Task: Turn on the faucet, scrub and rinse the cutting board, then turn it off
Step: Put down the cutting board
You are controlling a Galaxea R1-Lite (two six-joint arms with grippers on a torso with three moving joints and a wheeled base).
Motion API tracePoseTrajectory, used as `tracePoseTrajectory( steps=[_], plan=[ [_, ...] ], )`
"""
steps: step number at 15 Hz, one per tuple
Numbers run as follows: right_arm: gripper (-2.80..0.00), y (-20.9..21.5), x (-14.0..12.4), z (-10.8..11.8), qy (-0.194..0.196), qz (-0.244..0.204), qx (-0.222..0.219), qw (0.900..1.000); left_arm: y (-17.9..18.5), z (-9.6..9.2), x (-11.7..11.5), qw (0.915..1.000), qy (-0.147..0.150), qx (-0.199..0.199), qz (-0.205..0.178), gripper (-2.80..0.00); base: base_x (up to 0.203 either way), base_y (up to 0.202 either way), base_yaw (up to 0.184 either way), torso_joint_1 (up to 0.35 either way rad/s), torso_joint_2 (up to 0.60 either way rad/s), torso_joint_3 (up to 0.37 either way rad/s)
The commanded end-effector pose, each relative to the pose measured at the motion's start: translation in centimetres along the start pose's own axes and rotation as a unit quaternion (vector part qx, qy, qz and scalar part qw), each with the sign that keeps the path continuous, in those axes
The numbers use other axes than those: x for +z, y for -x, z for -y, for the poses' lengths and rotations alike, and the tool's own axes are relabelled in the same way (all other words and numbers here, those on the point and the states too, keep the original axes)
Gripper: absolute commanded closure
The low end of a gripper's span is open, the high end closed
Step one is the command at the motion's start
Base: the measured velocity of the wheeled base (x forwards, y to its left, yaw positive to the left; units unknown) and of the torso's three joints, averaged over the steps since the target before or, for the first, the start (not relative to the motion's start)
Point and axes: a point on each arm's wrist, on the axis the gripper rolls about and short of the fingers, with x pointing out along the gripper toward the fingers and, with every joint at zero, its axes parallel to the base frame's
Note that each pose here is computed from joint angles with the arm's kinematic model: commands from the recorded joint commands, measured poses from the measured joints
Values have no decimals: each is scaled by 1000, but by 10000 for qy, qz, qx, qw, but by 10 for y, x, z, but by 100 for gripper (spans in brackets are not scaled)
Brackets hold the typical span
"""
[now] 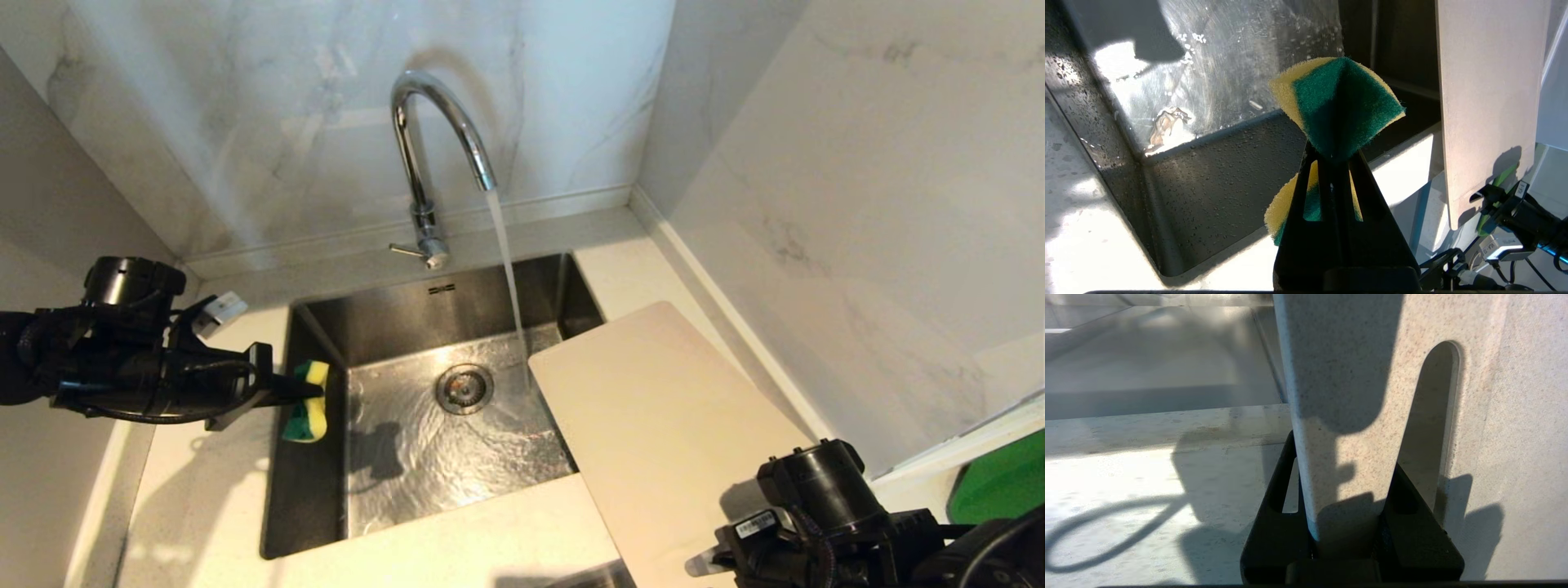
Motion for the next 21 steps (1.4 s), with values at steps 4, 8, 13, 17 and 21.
tracePoseTrajectory(
  steps=[4, 8, 13, 17, 21],
  plan=[
    [0, 6, -3, -10, -486, -27, 97, 9988, 0, 0, -1, 10000, 14, -14, -17, 0, 0, 0, 0, 0, 0, 0],
    [0, 7, -5, 0, -674, 171, -76, 9976, 0, 0, -1, 10000, 14, -14, -15, 0, 0, 0, 0, 0, 0, 0],
    [0, 0, -7, 2, -936, 434, 50, 9947, 0, 0, -1, 10000, 17, -12, -22, 0, 0, 0, 0, 0, 0, 0],
    [0, -6, -5, -1, -940, 451, 221, 9943, -2, -1, -1, 10000, 30, -4, -43, 0, 0, 0, 0, 0, 0, 0],
    [0, -13, -1, -1, -931, 497, 375, 9937, -3, -2, -1, 10000, 33, -2, -47, 0, 0, 0, 0, 0, 0, 0]
  ],
)
